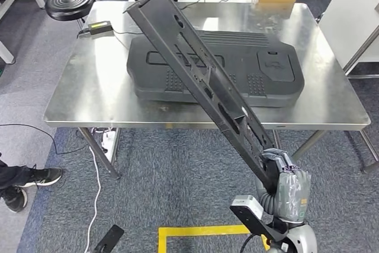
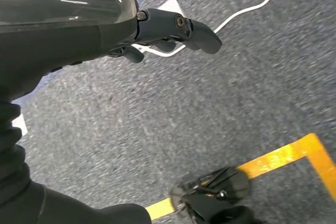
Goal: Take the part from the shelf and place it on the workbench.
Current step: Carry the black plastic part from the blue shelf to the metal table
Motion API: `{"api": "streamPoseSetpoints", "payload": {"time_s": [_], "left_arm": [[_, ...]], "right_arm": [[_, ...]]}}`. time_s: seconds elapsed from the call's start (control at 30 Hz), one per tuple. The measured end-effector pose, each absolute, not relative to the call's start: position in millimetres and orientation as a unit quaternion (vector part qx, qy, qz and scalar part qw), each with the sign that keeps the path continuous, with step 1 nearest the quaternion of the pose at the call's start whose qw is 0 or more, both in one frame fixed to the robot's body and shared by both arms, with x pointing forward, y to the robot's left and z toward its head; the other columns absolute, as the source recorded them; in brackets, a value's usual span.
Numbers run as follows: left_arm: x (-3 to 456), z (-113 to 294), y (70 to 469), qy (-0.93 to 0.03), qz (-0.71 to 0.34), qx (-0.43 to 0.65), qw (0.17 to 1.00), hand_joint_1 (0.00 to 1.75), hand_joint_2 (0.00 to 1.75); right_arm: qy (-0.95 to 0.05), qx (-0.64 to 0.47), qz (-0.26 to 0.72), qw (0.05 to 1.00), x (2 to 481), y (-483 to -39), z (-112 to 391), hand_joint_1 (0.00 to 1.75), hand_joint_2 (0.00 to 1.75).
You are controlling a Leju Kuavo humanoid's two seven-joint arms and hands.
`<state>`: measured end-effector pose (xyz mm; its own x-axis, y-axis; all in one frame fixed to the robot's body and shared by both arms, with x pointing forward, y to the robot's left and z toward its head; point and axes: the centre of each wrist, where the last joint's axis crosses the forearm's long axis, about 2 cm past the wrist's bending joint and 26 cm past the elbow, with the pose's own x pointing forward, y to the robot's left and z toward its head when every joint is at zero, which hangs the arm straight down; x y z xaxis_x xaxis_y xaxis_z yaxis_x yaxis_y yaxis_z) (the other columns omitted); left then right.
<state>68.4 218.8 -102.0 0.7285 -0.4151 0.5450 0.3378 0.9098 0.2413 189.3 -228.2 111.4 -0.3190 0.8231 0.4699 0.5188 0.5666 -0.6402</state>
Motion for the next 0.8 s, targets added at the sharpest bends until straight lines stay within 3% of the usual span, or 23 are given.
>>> {"api": "streamPoseSetpoints", "payload": {"time_s": [0.8], "left_arm": [[75, -101, 218, -0.311, -0.211, 0.062, 0.925, 0.00, 1.75]], "right_arm": [[-0.784, -0.444, 0.176, 0.396, 195, -239, 117, 1.75, 1.75]]}}
